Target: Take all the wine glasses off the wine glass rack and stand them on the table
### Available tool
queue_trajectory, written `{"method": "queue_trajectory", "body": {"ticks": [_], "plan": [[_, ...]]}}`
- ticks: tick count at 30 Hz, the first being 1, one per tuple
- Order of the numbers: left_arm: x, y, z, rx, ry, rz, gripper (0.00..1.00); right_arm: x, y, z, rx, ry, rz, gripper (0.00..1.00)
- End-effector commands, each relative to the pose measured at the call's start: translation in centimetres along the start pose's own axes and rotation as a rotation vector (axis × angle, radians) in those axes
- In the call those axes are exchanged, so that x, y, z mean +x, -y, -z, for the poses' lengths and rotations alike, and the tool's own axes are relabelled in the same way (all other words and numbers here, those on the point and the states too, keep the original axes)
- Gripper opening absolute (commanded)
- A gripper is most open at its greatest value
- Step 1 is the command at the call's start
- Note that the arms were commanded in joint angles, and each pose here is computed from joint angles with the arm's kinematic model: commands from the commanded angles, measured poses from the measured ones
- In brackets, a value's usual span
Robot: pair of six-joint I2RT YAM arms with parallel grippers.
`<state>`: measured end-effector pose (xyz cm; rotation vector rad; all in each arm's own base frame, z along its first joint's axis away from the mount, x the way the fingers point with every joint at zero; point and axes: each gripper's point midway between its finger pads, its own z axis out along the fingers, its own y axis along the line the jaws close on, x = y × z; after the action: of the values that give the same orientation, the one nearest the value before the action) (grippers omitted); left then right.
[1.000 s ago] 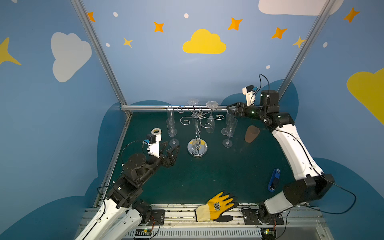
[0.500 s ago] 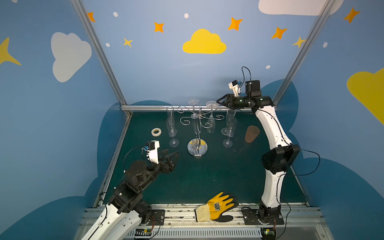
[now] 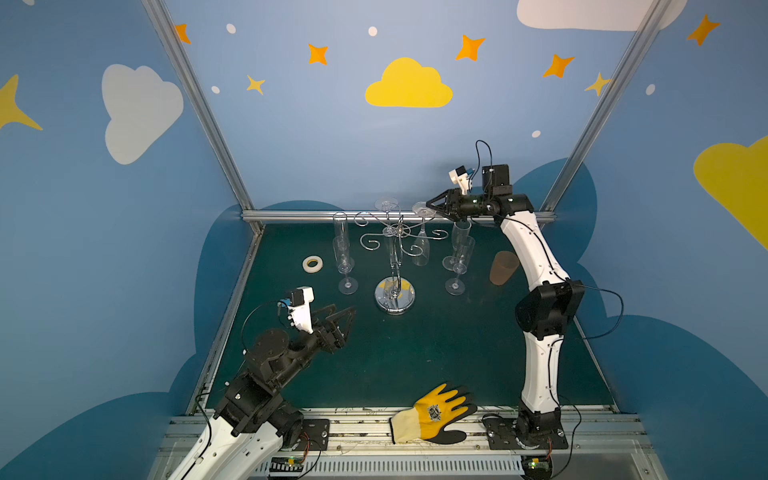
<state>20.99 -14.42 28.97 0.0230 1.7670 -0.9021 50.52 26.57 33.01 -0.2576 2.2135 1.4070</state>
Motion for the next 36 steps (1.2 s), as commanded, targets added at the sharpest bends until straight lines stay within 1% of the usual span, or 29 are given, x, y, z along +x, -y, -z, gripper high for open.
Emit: {"method": "queue_trajectory", "body": {"ticks": [1, 26, 34, 36], "plan": [[-0.2, 0.4, -0.1, 0.017, -0.002, 0.008, 0.74, -0.6, -1.6, 0.0, -0.053, 0.007, 0.027, 0.41], [-0.1, 0.3, 0.0, 0.006, -0.014, 0.03, 0.74, -0.1, -2.6, -0.1, -0.091, -0.015, 0.024, 0.09], [-0.1, 0.5, 0.3, 0.01, -0.017, 0.043, 0.74, 0.0, -3.2, 0.0, -0.119, -0.023, 0.01, 0.0], [-0.1, 0.5, 0.4, 0.01, -0.018, 0.044, 0.74, -0.1, -3.3, 0.0, -0.128, -0.021, 0.0, 0.0]]}}
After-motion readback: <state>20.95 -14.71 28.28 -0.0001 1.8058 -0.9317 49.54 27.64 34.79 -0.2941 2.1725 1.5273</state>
